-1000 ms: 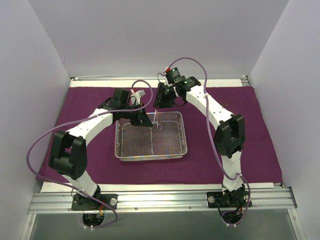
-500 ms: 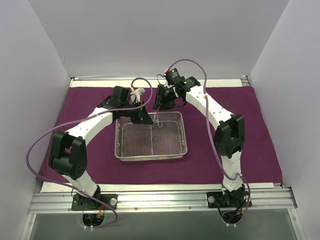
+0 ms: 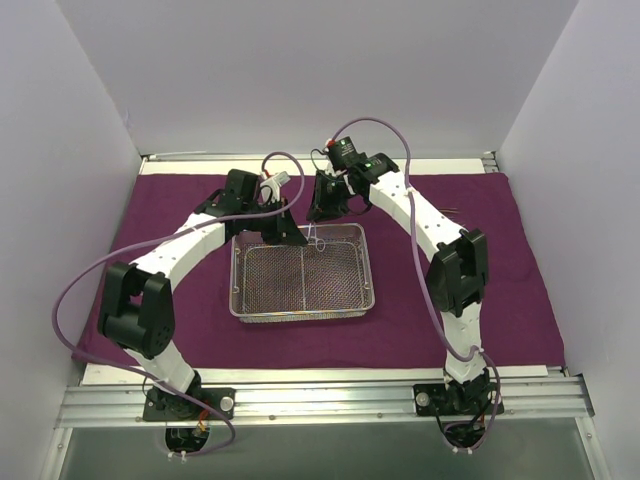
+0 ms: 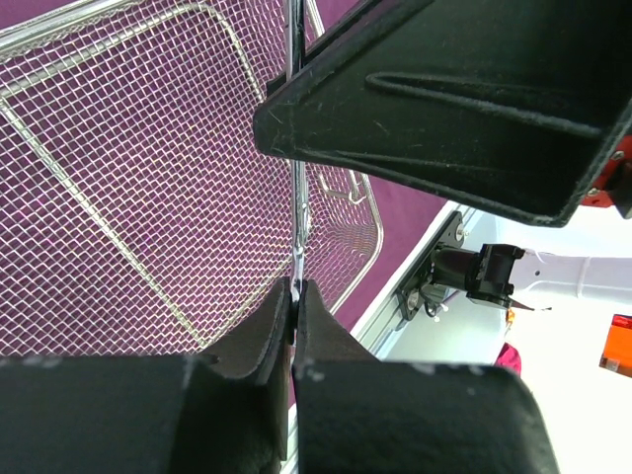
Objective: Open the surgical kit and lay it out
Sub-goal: Place the medical item in the surgical kit.
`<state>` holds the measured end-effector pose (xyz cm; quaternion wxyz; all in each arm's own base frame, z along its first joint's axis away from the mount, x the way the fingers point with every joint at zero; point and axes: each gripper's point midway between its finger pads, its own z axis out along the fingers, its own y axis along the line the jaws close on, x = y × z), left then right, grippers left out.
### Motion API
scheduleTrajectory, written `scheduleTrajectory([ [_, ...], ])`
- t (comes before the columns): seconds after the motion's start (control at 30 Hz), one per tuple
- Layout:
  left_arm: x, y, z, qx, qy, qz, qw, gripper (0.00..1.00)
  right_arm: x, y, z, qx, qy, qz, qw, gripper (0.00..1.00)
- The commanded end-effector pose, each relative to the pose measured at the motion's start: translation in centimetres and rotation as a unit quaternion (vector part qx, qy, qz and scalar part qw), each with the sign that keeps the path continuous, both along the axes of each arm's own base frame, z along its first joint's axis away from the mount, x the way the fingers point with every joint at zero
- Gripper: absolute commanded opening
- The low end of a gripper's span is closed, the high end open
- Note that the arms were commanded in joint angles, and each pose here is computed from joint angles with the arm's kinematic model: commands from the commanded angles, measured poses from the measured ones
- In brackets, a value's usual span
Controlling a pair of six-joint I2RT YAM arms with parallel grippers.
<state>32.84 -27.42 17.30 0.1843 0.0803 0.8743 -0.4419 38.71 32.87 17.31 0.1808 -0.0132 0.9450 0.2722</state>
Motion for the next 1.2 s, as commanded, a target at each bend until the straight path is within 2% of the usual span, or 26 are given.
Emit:
scheduleTrajectory([
  [0.0,1.9,-0.5,2.2,-0.014,-0.041,0.005,0.999,0.02,-0.8,0.8,1.4,0.016,0.004,0.016,1.000,0.04],
  [0.07,1.8,-0.4,2.3,-0.014,-0.041,0.006,0.999,0.09,-0.7,0.8,1.4,0.016,0.004,0.015,1.000,0.00],
  [0.27,1.6,0.0,2.3,-0.015,-0.044,0.007,0.999,0.36,-0.4,0.6,1.5,0.014,-0.002,0.012,1.000,0.00],
  [0.37,1.6,0.4,2.5,-0.013,-0.049,0.011,0.999,0.42,-0.2,0.4,1.6,0.013,-0.005,0.009,1.000,0.00],
  [0.83,1.1,3.7,3.6,-0.010,-0.076,0.028,0.997,0.44,0.8,-1.7,1.8,0.002,-0.008,-0.024,1.000,0.00],
  [1.17,0.8,5.8,5.7,0.016,-0.126,0.057,0.990,0.45,3.3,-7.8,2.4,0.007,-0.017,-0.146,0.989,0.00],
])
